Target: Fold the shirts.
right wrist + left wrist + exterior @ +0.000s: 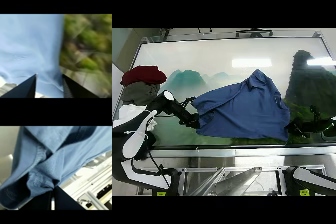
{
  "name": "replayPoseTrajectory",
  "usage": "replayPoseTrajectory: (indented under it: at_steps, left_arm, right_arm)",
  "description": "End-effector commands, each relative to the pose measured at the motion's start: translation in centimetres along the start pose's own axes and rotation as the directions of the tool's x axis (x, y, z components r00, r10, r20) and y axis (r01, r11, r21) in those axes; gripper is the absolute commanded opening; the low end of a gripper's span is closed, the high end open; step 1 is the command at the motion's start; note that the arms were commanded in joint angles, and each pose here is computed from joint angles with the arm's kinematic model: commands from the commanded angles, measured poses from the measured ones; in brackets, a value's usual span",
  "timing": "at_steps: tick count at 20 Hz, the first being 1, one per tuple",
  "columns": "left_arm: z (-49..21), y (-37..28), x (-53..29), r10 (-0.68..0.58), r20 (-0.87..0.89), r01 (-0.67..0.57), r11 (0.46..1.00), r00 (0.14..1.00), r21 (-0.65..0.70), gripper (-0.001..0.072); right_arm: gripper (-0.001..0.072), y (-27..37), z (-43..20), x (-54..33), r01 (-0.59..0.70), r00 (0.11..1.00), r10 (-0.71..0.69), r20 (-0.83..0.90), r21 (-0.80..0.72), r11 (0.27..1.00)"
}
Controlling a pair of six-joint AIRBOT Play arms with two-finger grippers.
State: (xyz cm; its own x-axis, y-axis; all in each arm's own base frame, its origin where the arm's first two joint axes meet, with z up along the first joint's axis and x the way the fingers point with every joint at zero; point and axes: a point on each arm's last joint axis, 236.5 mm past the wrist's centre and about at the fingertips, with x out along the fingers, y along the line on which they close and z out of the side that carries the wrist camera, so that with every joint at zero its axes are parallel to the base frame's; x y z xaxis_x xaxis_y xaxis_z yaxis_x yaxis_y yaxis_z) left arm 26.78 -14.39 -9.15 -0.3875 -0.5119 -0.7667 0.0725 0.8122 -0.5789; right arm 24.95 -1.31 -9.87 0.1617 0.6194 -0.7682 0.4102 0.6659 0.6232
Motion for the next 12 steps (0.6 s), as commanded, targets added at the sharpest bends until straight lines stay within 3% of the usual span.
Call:
replayPoseTrajectory:
  at_steps: [1,5,6,7,10,12]
  left_arm:
    - [-0.2,-0.2,-0.2,-0.001,-0.002,0.001,1.0,1.0,0.02,0.0001]
    - [0.0,-0.4,-0.2,-0.007,0.006,0.007,1.0,1.0,0.02,0.0002]
    - [-0.1,-0.5,-0.2,-0.015,0.005,0.015,1.0,1.0,0.019,0.0018]
    - [0.1,-1.1,-0.2,-0.039,0.011,0.039,0.999,0.999,0.017,0.0018]
    - [0.8,-4.8,-1.7,-0.165,0.076,0.158,0.984,0.983,0.083,0.0019]
    - [1.3,-10.6,-6.2,-0.348,0.207,0.305,0.928,0.914,0.215,0.0018]
  right_arm:
    - [0.0343,-0.8,-0.7,0.4,0.042,0.999,-0.042,-0.026,0.006,0.999]
    - [0.0339,0.2,-2.1,2.2,0.023,0.993,-0.026,-0.113,-0.022,0.999]
    - [0.0204,1.4,-2.2,2.6,-0.02,0.992,0.015,-0.125,-0.036,0.999]
    - [0.0021,2.8,-2.3,2.8,-0.08,0.989,0.071,-0.13,-0.063,0.995]
    - [0.0024,8.1,-1.2,1.4,-0.263,0.961,0.249,-0.118,-0.128,0.956]
    - [0.0024,14.7,0.4,-3.1,-0.438,0.899,0.431,-0.081,-0.238,0.867]
